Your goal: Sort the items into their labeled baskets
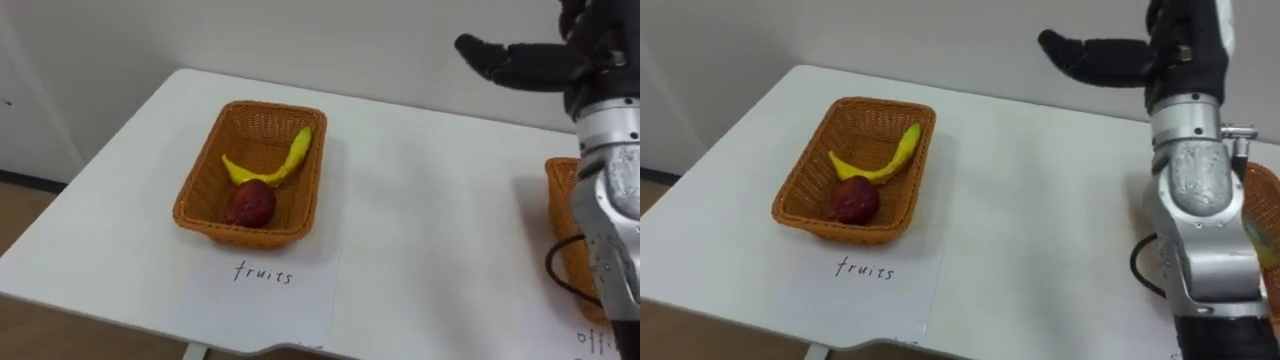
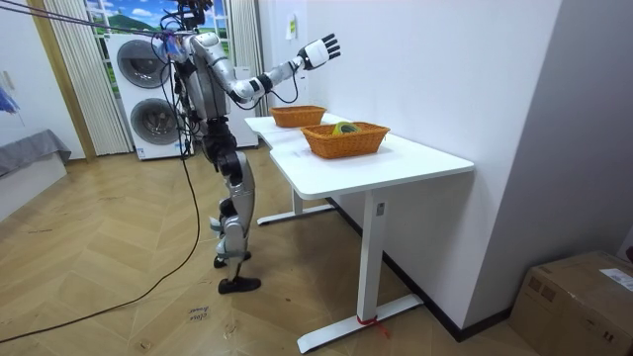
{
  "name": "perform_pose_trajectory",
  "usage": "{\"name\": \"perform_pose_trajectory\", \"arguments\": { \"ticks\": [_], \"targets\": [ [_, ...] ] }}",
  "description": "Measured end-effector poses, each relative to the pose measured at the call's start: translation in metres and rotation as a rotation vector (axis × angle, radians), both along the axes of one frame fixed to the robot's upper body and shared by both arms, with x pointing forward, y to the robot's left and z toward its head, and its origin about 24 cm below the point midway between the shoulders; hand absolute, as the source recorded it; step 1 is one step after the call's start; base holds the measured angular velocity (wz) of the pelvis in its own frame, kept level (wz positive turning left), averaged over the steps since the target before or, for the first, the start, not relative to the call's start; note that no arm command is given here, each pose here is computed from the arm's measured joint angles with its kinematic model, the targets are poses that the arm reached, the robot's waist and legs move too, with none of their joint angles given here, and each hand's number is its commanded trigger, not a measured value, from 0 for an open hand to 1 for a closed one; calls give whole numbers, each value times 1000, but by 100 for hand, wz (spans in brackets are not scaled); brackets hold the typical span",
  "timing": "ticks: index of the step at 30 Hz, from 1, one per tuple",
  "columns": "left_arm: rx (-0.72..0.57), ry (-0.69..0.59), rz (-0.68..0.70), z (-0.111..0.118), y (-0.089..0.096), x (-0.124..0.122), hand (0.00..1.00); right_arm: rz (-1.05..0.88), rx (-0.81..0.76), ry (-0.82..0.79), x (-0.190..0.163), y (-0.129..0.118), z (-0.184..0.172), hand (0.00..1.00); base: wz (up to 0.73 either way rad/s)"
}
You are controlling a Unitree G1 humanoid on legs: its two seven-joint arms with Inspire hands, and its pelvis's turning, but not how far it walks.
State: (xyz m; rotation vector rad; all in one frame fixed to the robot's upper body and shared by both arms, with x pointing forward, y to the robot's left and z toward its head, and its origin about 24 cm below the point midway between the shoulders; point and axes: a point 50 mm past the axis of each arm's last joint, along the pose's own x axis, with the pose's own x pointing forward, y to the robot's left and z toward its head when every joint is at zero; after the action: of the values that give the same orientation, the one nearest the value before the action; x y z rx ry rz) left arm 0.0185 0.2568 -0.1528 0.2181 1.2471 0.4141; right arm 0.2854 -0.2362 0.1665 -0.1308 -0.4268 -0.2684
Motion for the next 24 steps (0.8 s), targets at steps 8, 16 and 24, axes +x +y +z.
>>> {"name": "perform_pose_trajectory", "arguments": {
  "ticks": [8, 16, 24],
  "targets": [
    [-19, 29, 22, -2, -1, -14, 0, -200, 63, -57, -30, -37, -1, 0, -7],
    [-27, 22, 121, -1, -1, -23, 0, -500, 148, -79, -60, -76, -10, 0, -11],
    [5, 8, 199, 0, 3, -28, 0, -785, 410, 4, -115, -115, -53, 0, -13]
  ]
}}
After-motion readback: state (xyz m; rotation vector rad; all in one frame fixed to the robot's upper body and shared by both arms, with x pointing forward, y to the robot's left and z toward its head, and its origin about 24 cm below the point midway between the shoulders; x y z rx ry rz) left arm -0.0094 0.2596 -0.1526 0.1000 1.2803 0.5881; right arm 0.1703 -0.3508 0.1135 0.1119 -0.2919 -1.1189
